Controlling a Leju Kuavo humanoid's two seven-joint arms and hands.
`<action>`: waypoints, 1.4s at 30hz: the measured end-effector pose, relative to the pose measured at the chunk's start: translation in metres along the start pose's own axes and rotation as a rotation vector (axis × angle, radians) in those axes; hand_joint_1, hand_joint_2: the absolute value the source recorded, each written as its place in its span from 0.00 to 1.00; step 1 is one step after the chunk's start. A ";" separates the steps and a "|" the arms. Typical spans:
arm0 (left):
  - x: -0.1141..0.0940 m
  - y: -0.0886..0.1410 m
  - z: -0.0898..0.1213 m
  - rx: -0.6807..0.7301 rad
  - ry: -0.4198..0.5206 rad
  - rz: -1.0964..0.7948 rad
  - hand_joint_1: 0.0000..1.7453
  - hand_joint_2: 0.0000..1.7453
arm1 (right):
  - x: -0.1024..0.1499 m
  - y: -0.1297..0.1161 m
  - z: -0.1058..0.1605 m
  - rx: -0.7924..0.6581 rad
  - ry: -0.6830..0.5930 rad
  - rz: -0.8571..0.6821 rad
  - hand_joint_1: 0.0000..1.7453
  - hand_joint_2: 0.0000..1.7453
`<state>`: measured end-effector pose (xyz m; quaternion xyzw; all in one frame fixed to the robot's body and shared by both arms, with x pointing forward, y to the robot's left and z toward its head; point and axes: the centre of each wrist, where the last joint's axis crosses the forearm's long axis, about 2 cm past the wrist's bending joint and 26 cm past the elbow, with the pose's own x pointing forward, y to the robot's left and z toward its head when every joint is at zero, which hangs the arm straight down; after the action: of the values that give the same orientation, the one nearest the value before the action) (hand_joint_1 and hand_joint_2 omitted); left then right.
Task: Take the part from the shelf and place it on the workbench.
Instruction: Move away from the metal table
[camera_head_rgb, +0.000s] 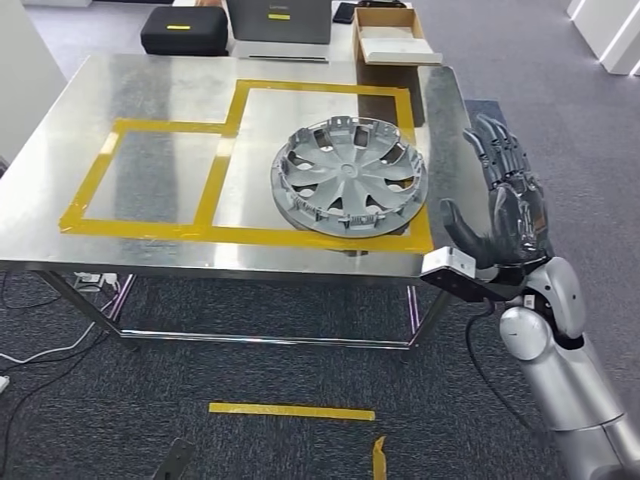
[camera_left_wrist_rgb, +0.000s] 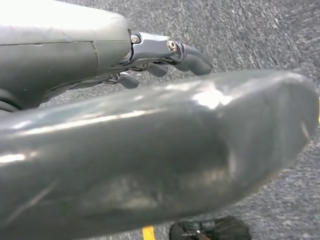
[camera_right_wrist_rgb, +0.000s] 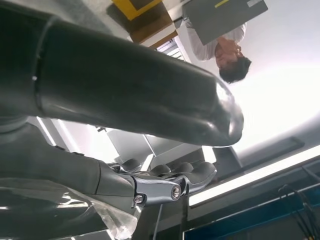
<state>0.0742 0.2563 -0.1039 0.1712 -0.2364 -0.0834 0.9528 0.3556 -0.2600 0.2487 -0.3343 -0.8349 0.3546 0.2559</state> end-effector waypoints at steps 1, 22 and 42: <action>0.000 0.000 0.000 -0.001 -0.001 0.000 0.00 0.00 | 0.000 -0.002 -0.001 -0.009 -0.003 0.002 0.00 0.00; 0.004 -0.001 -0.001 0.009 -0.014 0.004 0.00 0.00 | 0.005 -0.021 -0.003 -0.104 -0.033 0.019 0.00 0.00; 0.003 -0.003 0.001 0.011 -0.013 0.019 0.00 0.00 | 0.005 -0.023 0.003 -0.109 -0.028 0.037 0.00 0.00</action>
<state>0.0762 0.2531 -0.1032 0.1737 -0.2446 -0.0740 0.9511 0.3418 -0.2697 0.2648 -0.3579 -0.8502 0.3180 0.2189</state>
